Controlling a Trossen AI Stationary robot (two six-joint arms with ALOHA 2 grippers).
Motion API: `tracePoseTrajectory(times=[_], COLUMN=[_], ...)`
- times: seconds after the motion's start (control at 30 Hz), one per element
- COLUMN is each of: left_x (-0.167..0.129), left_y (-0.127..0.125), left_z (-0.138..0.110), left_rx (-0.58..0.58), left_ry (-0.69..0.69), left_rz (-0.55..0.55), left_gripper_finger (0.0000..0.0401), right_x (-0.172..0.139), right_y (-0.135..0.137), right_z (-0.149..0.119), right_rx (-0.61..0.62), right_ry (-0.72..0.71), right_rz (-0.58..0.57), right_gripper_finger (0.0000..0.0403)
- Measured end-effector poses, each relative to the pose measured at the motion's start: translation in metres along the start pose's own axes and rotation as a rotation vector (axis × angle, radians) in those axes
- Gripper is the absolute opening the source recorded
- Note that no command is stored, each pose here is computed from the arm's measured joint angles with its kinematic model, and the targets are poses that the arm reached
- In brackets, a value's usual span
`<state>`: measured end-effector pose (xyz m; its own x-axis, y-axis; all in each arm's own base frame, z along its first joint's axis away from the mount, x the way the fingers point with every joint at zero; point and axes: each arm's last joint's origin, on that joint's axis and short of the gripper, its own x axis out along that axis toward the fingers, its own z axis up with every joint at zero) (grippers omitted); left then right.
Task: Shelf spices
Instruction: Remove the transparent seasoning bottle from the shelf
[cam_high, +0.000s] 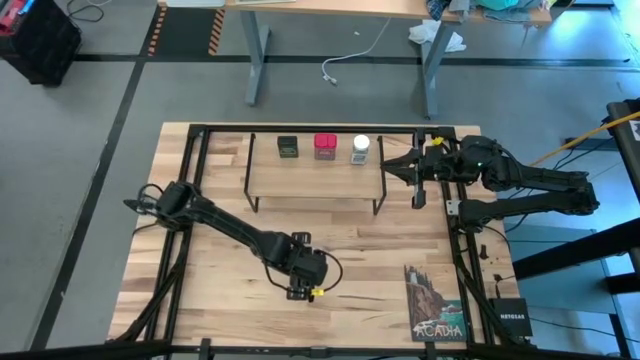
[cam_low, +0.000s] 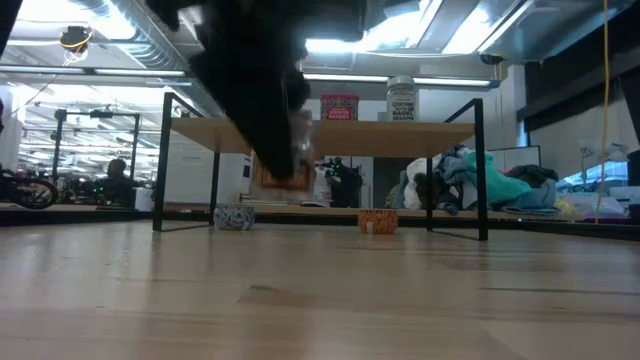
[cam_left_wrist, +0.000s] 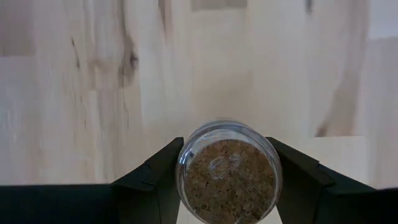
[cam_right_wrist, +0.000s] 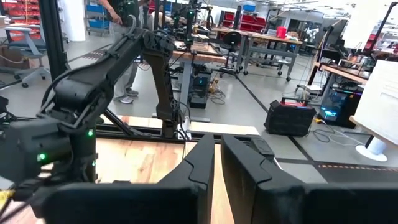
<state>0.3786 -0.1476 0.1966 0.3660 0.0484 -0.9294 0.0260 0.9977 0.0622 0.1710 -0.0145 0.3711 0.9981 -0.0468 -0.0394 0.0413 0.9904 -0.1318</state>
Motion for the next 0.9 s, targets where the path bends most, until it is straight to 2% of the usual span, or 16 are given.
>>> tracePoseTrajectory(times=[0.4, 0.9], left_x=[0.030, 0.035], left_y=[-0.003, -0.003], left_z=[-0.007, -0.011], left_rx=[-0.036, -0.058], left_ry=[0.092, 0.111], left_rz=[0.028, 0.037], left_gripper_finger=[0.0181, 0.0181], right_x=[0.000, 0.000], right_y=[0.000, 0.000], right_z=[0.000, 0.000], right_rx=[0.004, 0.007], right_ry=[0.002, -0.006], right_rz=[0.000, -0.001], right_gripper_finger=[0.0035, 0.0035])
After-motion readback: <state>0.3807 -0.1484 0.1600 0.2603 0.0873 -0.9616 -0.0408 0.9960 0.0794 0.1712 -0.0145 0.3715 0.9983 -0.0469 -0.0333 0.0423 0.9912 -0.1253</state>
